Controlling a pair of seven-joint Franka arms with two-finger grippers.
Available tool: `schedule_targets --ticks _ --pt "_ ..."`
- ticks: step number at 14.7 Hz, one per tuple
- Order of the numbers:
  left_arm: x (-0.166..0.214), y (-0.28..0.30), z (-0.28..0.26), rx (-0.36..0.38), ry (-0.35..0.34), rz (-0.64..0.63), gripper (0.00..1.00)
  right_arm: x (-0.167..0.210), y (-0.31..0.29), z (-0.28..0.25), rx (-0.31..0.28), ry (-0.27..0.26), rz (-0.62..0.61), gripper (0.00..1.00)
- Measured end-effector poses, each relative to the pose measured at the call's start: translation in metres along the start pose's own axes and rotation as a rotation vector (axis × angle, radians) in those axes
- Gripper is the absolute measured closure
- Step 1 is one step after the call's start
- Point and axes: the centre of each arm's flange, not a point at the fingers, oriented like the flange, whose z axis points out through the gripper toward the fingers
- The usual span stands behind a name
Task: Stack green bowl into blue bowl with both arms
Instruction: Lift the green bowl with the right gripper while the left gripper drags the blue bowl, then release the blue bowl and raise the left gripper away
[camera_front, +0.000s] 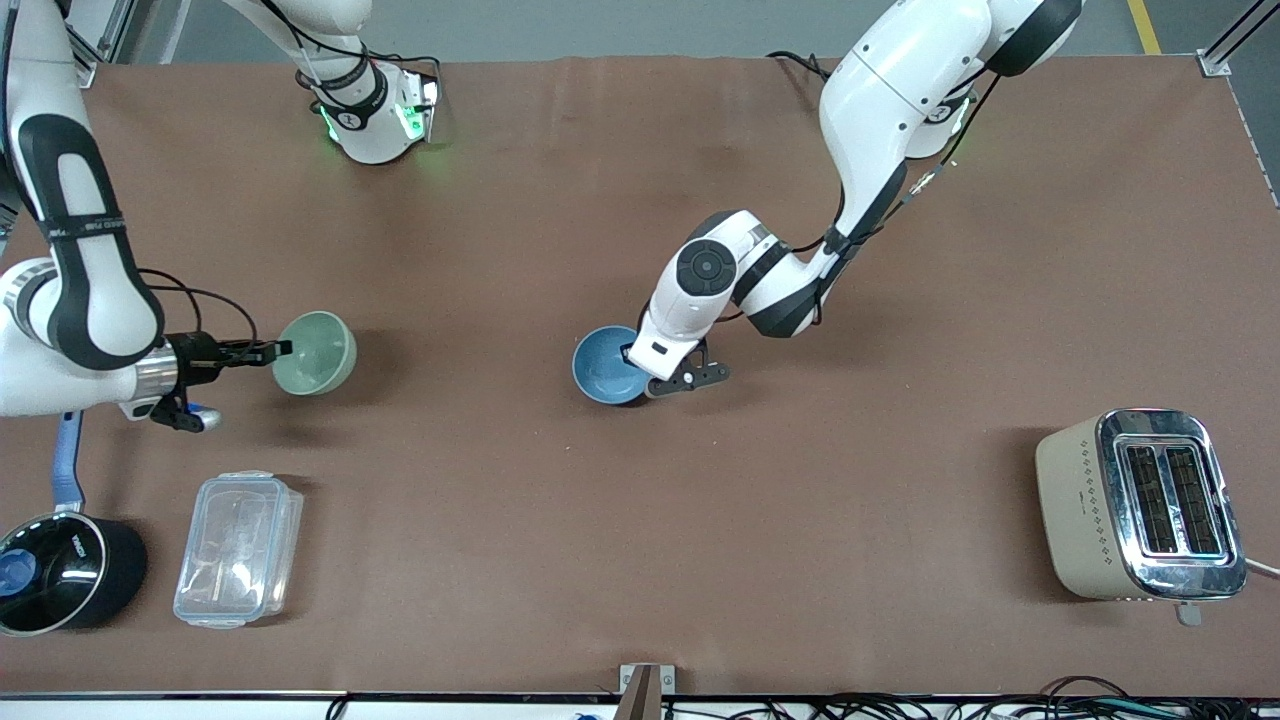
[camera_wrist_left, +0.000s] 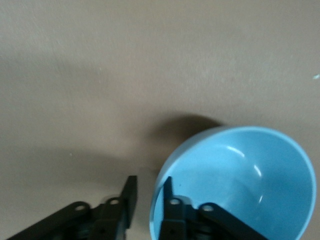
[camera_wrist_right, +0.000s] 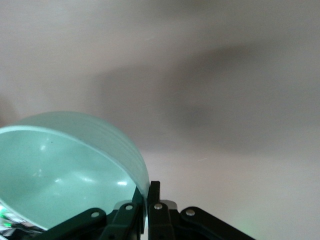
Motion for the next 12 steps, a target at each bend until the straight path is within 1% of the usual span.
schedule_targets --ticks 1,3,4,5,7,8,10,12 --pt "0.008 0.000 -0.007 -0.008 0.014 -0.010 0.57 -0.006 -0.026 0.002 -0.012 0.001 0.026 0.96" --pt "0.041 -0.008 -0.038 -0.020 0.066 -0.045 0.40 -0.018 -0.076 0.007 -0.032 0.010 0.062 0.96" --pt "0.062 -0.017 -0.062 -0.016 0.105 -0.049 0.29 -0.021 -0.098 0.010 -0.027 0.020 0.080 0.96" --pt "0.087 -0.030 -0.092 -0.001 0.149 -0.039 0.20 -0.024 -0.117 0.014 -0.022 0.034 0.104 0.96" --pt "0.135 -0.070 -0.161 0.037 0.216 -0.003 0.02 -0.028 -0.160 0.025 -0.031 0.078 0.159 0.96" --pt "0.154 -0.093 -0.191 0.055 0.237 0.023 0.00 -0.031 -0.182 0.033 -0.036 0.101 0.184 0.96" --pt "0.184 -0.137 -0.240 0.091 0.261 0.085 0.00 -0.039 -0.225 0.050 -0.046 0.147 0.237 0.96" --pt "0.202 -0.174 -0.274 0.128 0.267 0.132 0.00 -0.050 -0.270 0.070 -0.046 0.195 0.281 0.96"
